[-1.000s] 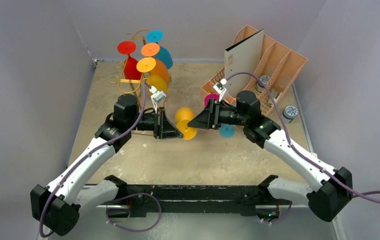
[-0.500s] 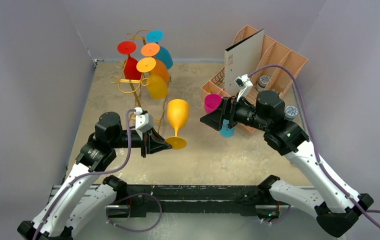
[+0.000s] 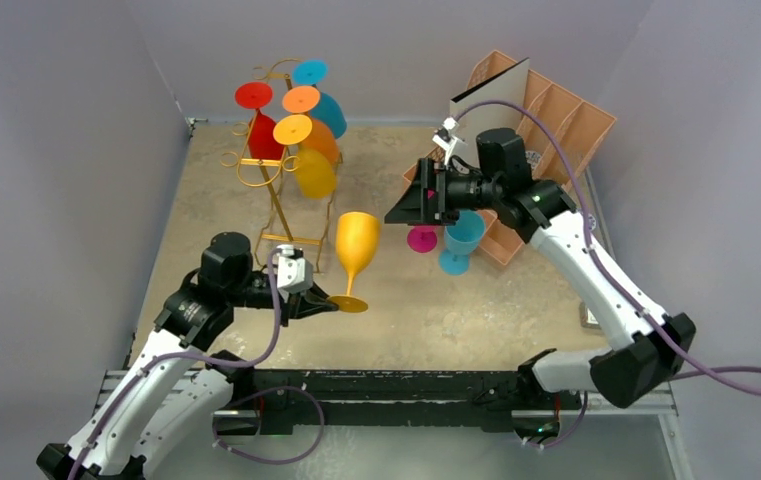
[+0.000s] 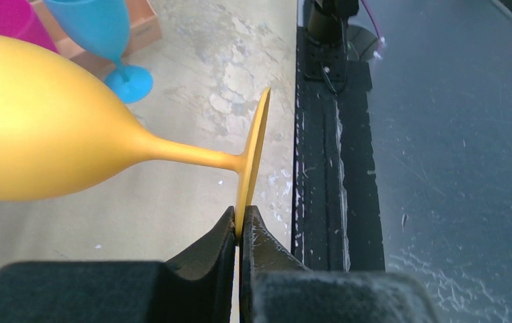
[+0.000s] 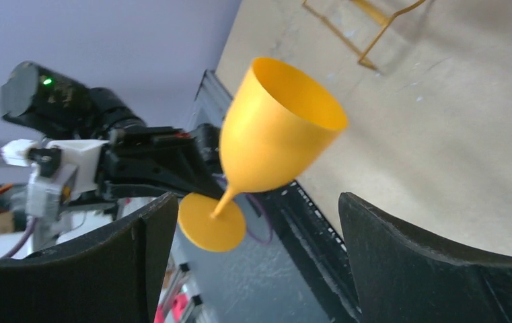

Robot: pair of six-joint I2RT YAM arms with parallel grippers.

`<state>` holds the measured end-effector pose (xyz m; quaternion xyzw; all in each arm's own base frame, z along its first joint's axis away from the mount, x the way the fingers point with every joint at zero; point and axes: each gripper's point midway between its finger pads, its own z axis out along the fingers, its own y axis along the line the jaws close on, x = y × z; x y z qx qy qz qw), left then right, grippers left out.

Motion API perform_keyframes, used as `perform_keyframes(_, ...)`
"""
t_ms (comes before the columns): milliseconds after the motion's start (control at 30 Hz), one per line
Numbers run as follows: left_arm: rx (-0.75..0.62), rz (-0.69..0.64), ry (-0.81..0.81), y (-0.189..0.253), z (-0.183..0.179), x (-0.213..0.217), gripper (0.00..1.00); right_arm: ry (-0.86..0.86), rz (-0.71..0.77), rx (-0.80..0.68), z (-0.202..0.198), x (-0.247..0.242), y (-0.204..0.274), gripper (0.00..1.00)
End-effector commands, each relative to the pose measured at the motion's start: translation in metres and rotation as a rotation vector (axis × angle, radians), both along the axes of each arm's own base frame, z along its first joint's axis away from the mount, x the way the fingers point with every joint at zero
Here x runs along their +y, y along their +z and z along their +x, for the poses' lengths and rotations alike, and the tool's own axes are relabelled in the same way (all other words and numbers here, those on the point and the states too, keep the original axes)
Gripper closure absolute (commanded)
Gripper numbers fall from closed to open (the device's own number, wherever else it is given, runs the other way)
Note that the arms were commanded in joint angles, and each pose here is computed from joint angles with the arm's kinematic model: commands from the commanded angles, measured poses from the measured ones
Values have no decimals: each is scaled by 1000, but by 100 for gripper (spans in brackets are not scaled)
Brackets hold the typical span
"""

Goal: Take the wine glass off the wine glass rack
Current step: Place the wine glass at the center of the board.

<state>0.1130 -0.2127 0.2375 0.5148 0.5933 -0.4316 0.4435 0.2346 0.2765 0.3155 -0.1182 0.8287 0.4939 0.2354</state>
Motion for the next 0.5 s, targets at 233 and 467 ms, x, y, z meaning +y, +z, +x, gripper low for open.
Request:
perform_keyframes(233, -208, -13, -158, 18, -15, 1, 100, 122, 121, 143, 14, 33, 20, 24)
perform_keyframes(467, -219, -18, -192, 20, -20, 1, 100, 256, 180, 211, 5, 47, 25, 38)
